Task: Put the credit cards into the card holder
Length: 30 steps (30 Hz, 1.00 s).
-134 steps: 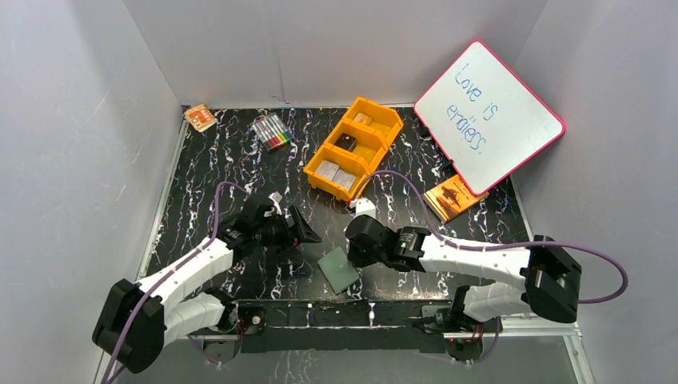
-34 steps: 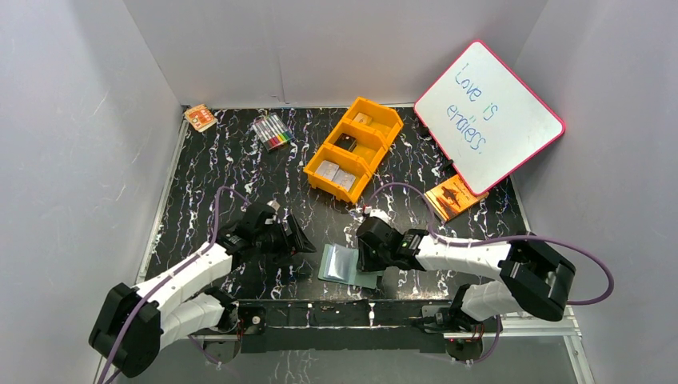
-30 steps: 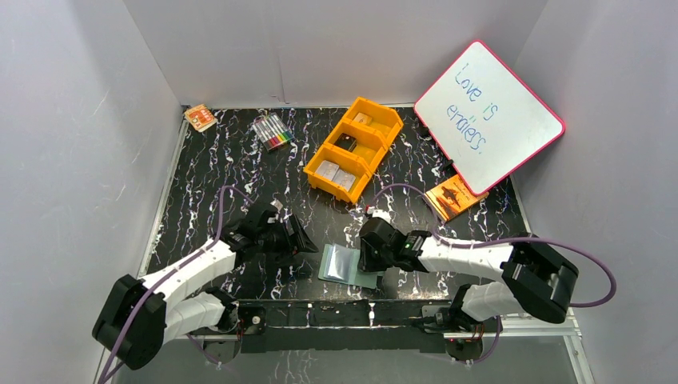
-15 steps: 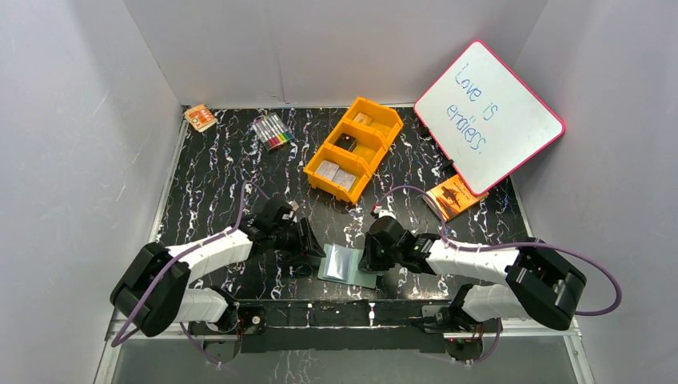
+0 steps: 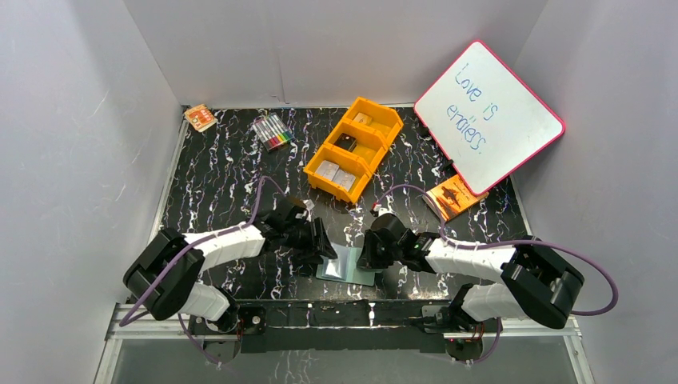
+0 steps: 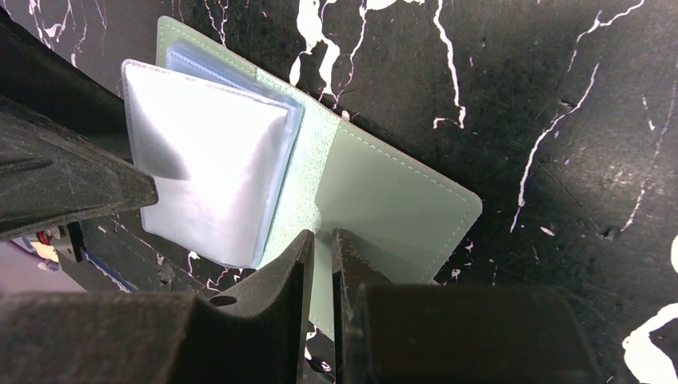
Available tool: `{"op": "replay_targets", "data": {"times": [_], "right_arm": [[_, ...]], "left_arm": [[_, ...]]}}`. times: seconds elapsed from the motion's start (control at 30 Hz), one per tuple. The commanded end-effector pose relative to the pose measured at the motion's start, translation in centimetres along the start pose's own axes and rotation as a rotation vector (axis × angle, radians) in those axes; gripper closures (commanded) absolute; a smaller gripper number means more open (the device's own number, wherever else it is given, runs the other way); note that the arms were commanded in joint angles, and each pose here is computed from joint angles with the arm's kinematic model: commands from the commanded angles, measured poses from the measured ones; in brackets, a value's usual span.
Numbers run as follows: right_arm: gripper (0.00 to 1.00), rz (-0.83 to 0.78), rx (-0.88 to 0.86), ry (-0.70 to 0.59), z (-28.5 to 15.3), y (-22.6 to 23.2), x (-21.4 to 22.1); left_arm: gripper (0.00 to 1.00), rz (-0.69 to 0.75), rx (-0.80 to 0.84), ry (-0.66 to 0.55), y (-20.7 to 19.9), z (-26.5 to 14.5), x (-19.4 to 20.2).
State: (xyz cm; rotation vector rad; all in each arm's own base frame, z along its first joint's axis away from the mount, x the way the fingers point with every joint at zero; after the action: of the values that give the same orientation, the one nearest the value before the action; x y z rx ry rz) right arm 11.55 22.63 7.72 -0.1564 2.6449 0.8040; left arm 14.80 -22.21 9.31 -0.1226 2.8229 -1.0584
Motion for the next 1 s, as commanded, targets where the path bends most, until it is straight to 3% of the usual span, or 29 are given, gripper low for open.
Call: {"op": "replay_targets", "data": {"times": [0.0,0.23,0.43,0.63,0.87,0.97], "right_arm": [[0.78,-0.016,0.08,0.011,0.6,-1.9,0.7],[0.77,-0.011,0.058,0.005,0.5,-1.5,0.5],[0.74,-0.004,0.046,-0.007,0.0,-1.1,0.2],[0.64,0.016,0.038,-0.025,-0.8,-0.9,0.1],[0.62,0.026,0.036,-0.036,-1.3,-0.9,0.0],[0.58,0.036,0.034,-0.044,-1.8,-0.8,0.0]], "left_arm": [[0.5,0.051,0.08,0.0,-2.3,-0.1,-0.5],[0.57,0.082,0.115,0.017,-3.8,0.5,-0.6],[0.71,0.101,0.13,0.027,-4.9,1.0,-0.7],[0.83,0.116,0.149,0.03,-5.7,1.2,-0.8],[0.99,0.124,0.164,0.031,-6.2,1.1,-0.7],[1.0,0.115,0.155,0.02,-6.0,0.9,-0.7]]}}
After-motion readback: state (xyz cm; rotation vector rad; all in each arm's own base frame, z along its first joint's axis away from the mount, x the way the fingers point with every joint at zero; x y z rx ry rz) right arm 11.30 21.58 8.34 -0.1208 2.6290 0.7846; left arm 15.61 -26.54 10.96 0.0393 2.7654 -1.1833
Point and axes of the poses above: each gripper's point midway between its finger pads, its own z axis out along the fingers, its own y axis along the line the jaws close on, x = y × z, the point moved 7 cm from there along -z, back along the fingers, and after that the axes turned 1 degree about z, right-handed, at the moved point
